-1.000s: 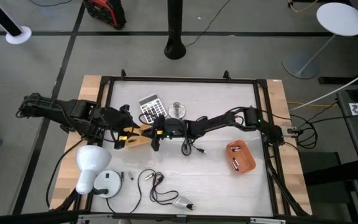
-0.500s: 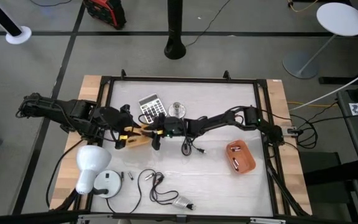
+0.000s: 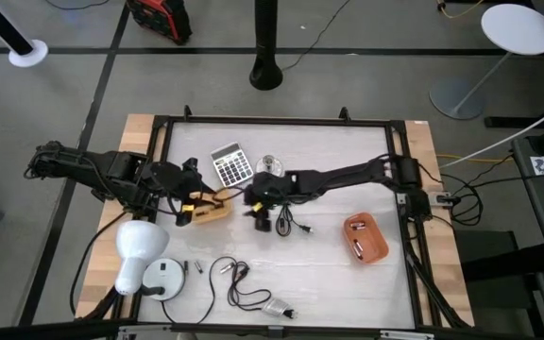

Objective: Sort batteries
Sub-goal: Put the black battery into the yellow bin

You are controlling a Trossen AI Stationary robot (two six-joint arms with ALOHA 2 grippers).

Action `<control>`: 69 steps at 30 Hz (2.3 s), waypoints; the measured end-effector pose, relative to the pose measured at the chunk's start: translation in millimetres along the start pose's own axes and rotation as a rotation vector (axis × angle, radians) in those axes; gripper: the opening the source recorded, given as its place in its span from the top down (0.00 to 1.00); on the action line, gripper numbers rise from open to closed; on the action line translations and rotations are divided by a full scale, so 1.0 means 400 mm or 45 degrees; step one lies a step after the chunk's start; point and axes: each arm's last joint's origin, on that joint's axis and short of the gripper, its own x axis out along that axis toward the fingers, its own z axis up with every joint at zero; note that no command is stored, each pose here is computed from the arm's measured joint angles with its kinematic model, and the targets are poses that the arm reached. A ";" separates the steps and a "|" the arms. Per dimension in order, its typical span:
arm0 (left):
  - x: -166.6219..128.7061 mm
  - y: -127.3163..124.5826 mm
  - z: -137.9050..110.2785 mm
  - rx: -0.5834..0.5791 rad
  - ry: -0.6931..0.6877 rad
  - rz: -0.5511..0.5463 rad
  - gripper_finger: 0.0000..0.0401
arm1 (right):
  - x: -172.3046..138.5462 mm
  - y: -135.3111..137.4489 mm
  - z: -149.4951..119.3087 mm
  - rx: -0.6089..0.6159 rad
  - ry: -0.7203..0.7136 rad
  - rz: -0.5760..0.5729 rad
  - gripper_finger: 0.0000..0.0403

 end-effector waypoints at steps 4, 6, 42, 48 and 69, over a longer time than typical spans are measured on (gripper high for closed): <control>0.001 0.002 0.002 -0.001 -0.013 0.043 0.66 | -0.047 0.030 -0.026 0.082 0.243 0.045 0.62; 0.001 0.002 0.005 -0.004 -0.032 0.053 0.66 | -0.053 0.044 -0.046 0.178 0.358 0.036 0.62; 0.001 0.002 0.006 -0.005 -0.036 0.055 0.66 | -0.031 0.068 -0.161 0.699 0.729 -0.307 0.62; 0.001 0.002 0.006 -0.005 -0.035 0.055 0.66 | -0.032 0.065 -0.169 0.706 0.746 -0.376 0.63; 0.001 0.002 0.004 -0.003 -0.028 0.057 0.66 | 0.018 0.059 -0.211 0.633 0.821 -0.362 0.80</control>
